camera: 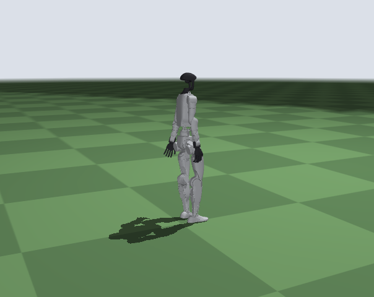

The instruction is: In place motions

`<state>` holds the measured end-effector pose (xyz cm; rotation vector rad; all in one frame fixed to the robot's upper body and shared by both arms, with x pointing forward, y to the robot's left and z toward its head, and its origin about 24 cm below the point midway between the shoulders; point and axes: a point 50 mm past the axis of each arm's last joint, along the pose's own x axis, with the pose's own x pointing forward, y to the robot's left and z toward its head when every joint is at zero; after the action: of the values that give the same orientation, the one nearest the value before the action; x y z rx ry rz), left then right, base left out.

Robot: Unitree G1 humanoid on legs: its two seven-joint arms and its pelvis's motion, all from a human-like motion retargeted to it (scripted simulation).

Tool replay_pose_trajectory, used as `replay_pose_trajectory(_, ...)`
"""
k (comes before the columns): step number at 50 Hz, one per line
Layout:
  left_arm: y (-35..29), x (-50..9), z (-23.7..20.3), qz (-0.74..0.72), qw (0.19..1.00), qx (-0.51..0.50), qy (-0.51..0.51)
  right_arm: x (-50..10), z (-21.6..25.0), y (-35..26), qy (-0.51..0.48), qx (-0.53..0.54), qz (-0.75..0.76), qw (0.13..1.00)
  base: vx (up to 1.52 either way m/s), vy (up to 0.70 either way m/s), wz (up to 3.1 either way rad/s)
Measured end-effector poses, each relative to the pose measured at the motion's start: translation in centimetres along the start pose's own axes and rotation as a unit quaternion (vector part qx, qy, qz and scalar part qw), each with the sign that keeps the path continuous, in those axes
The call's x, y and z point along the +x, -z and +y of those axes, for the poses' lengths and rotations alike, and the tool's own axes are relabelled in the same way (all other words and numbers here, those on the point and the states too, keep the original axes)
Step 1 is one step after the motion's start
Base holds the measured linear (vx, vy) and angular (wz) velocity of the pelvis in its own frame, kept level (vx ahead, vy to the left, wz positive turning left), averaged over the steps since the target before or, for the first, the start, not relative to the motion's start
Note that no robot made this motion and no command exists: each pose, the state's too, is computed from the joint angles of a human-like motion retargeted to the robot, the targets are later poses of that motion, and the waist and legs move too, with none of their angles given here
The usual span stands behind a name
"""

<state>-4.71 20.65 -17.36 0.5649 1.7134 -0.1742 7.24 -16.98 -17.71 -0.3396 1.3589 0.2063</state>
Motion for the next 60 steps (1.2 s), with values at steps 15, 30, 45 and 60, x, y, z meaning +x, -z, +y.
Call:
replay_pose_trajectory(15,-2.3,0.1,1.9,-0.044,0.999,-0.021,-0.015,-1.3,-0.3,7.8,0.009,0.151,0.173,0.973,-0.06,-0.1,-1.7)
replay_pose_trajectory(30,-6.6,-0.5,3.6,-0.112,0.993,-0.027,-0.03,-2.6,2.4,11.3,-0.023,0.2,0.231,0.952,0.05,-0.2,-0.75)
replay_pose_trajectory(45,-9.1,-1.3,0.6,-0.184,0.981,0.061,-0.006,-1.8,1.6,9.4,-0.012,0.186,0.193,0.963,0.15,-0.17,-0.28)
replay_pose_trajectory(60,-4.2,-0.4,-0.4,-0.094,0.995,-0.041,-0.002,-0.3,-2.3,2.6,0.033,0.12,0.067,0.99,0.18,-0.2,-1.15)
